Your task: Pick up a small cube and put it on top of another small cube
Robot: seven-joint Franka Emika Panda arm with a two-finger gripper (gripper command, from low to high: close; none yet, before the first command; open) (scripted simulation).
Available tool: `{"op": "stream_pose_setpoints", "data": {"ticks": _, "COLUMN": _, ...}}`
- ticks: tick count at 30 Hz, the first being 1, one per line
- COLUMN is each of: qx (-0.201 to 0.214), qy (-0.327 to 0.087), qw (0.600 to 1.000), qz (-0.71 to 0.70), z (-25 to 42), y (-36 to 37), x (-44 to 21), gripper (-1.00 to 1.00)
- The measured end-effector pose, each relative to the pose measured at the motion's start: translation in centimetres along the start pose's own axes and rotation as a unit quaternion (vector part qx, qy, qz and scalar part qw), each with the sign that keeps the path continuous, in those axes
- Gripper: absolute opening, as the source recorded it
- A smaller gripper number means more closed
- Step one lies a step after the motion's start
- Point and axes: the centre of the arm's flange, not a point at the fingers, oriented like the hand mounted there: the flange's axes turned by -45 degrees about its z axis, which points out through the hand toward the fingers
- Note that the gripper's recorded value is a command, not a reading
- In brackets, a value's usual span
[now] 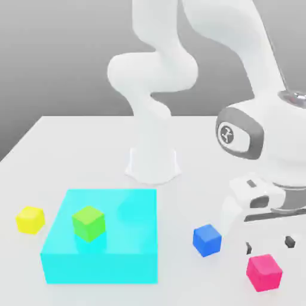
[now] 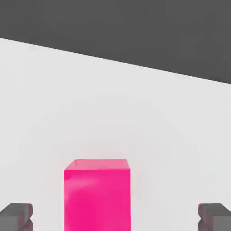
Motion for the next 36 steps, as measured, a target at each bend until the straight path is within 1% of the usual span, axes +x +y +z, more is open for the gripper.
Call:
{"op": "stream_pose_setpoints", "data": {"ticks": 2, "qx": 0.0, "qy": -0.002, "qw": 1.0, "qz": -0.001, "z": 2.8, "y": -0.1, "x": -0.1, "gripper": 0.0}}
{"op": "stream_pose_setpoints", "data": {"ticks": 3, "qx": 0.0, "qy": -0.002, "qw": 1.0, "qz": -0.001, "z": 3.7, "y": -0.1, "x": -0.2, "gripper": -1.0}}
{"op": "stream_pose_setpoints", "data": {"ticks": 10, "qx": 0.001, "qy": -0.002, "qw": 1.0, "qz": -0.001, "z": 3.7, "y": -0.1, "x": -0.2, "gripper": -1.0}}
{"op": "stream_pose_setpoints", "data": {"ticks": 14, "qx": 0.001, "qy": -0.002, "qw": 1.0, "qz": -0.001, "z": -0.9, "y": -0.1, "x": -0.2, "gripper": -1.0}}
{"op": "stream_pose_setpoints", "data": {"ticks": 16, "qx": 0.005, "qy": 0.015, "qw": 1.0, "qz": -0.005, "z": -3.2, "y": -0.1, "x": 1.1, "gripper": -1.0}}
{"op": "stream_pose_setpoints", "data": {"ticks": 20, "qx": -0.006, "qy": 0.024, "qw": 0.993, "qz": 0.116, "z": -4.9, "y": 9.8, "x": 2.4, "gripper": -1.0}}
{"op": "stream_pose_setpoints", "data": {"ticks": 25, "qx": -0.016, "qy": 0.024, "qw": 0.961, "qz": 0.277, "z": -5.9, "y": 22.0, "x": 0.0, "gripper": -1.0}}
{"op": "stream_pose_setpoints", "data": {"ticks": 28, "qx": -0.018, "qy": 0.023, "qw": 0.926, "qz": 0.377, "z": -6.6, "y": 29.0, "x": -3.2, "gripper": -1.0}}
{"op": "stream_pose_setpoints", "data": {"ticks": 30, "qx": -0.019, "qy": 0.023, "qw": 0.887, "qz": 0.46, "z": -7.1, "y": 34.7, "x": -6.8, "gripper": -1.0}}
{"op": "stream_pose_setpoints", "data": {"ticks": 33, "qx": -0.015, "qy": 0.024, "qw": 0.791, "qz": 0.611, "z": -8.0, "y": 44.4, "x": -15.4, "gripper": -1.0}}
{"op": "stream_pose_setpoints", "data": {"ticks": 35, "qx": -0.01, "qy": 0.021, "qw": 0.709, "qz": 0.705, "z": -8.3, "y": 49.0, "x": -22.4, "gripper": -1.0}}
{"op": "stream_pose_setpoints", "data": {"ticks": 36, "qx": -0.007, "qy": 0.011, "qw": 0.661, "qz": 0.751, "z": -7.8, "y": 50.4, "x": -26.3, "gripper": -1.0}}
